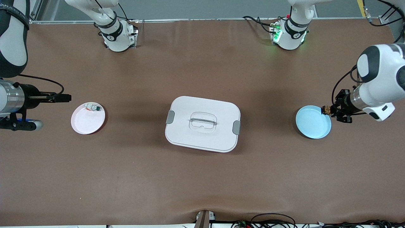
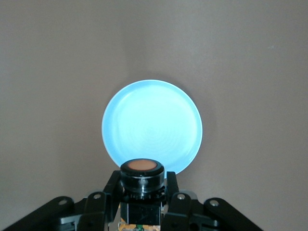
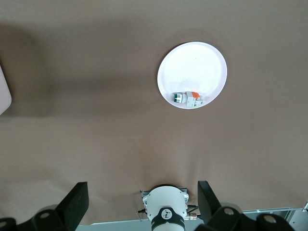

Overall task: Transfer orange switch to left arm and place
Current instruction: 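Carry the switch with the left gripper over the light-blue plate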

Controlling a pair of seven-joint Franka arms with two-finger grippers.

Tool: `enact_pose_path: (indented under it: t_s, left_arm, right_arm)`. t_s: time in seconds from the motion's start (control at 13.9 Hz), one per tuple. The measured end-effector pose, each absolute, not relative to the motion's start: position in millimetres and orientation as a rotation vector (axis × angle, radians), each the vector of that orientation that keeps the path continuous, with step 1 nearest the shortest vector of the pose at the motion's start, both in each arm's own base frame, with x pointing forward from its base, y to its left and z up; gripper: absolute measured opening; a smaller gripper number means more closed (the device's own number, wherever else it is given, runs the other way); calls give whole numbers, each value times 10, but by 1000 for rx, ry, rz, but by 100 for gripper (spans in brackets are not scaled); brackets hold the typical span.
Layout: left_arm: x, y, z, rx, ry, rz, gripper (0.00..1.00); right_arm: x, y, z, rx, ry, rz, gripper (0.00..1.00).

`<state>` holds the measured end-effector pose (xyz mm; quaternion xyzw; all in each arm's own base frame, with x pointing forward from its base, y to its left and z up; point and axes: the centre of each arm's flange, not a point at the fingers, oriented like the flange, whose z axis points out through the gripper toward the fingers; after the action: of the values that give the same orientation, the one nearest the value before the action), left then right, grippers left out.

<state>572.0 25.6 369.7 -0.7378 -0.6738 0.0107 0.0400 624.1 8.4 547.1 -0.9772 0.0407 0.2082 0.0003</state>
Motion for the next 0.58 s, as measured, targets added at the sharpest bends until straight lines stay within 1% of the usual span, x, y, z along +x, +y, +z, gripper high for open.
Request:
enact_pose_path:
  t_s: [0.29,0.58]
  left_arm:
    - [5634,237,3345,-2297,-2084,-20,41]
    - [5625,225,3097,-2326,-2067,-22,41]
  right_arm:
    - [6219,53,5566,-3074,136,627,100]
    - [6081,-5,5936,-3095,154,531,100]
